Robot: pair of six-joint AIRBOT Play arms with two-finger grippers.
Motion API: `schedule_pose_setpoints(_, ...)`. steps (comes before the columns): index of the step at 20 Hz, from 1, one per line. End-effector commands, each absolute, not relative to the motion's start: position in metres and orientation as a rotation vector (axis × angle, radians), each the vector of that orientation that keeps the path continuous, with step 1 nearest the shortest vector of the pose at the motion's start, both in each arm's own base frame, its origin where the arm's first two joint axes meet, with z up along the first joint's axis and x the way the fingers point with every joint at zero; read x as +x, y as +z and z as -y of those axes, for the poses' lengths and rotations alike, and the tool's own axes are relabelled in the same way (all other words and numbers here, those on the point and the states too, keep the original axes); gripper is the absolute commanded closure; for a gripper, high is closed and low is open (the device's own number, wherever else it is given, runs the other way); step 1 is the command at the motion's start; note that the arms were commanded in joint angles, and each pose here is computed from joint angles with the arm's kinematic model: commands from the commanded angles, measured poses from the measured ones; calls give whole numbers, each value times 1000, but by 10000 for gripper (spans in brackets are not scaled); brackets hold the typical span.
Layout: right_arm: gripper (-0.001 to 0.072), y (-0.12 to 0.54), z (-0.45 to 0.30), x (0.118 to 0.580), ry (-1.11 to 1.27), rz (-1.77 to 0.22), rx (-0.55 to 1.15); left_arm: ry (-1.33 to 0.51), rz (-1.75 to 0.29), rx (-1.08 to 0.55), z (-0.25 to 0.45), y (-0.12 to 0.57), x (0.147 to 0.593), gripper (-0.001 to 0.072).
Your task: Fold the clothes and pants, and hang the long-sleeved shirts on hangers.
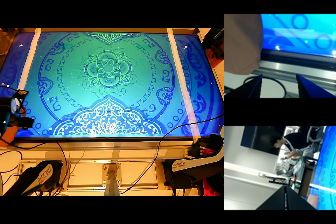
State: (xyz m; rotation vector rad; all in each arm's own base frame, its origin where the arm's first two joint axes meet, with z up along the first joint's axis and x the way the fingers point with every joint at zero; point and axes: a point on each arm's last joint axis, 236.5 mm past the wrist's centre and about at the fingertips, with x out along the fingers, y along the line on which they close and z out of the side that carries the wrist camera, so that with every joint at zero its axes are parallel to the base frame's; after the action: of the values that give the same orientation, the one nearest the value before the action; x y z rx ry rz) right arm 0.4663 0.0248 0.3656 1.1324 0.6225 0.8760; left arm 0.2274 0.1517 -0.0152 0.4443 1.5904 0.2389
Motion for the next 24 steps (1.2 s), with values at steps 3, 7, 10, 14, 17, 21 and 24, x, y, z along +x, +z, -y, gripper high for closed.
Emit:
schedule_pose_setpoints(3,695,366,-25,466,877,-623,1132,252,-1802,635,-186,-44,214,202)
schedule_pose_setpoints(7,696,366,-25,466,877,-623,1132,266,-1852,714,-205,-52,214,203)
schedule_pose_setpoints(10,696,366,-25,466,877,-623,1132,294,-1882,704,-221,-57,206,204)
schedule_pose_setpoints(14,696,366,-25,466,877,-623,1132,336,-1863,639,-236,-64,202,204)
schedule_pose_setpoints(17,696,366,-25,466,877,-623,1132,331,-1859,630,-240,-71,202,215)
schedule_pose_setpoints(21,696,366,-25,466,877,-623,1132,308,-1869,638,-240,-81,205,256)
schedule_pose_setpoints(24,696,366,-25,466,877,-623,1132,287,-1876,645,-240,-90,207,366)
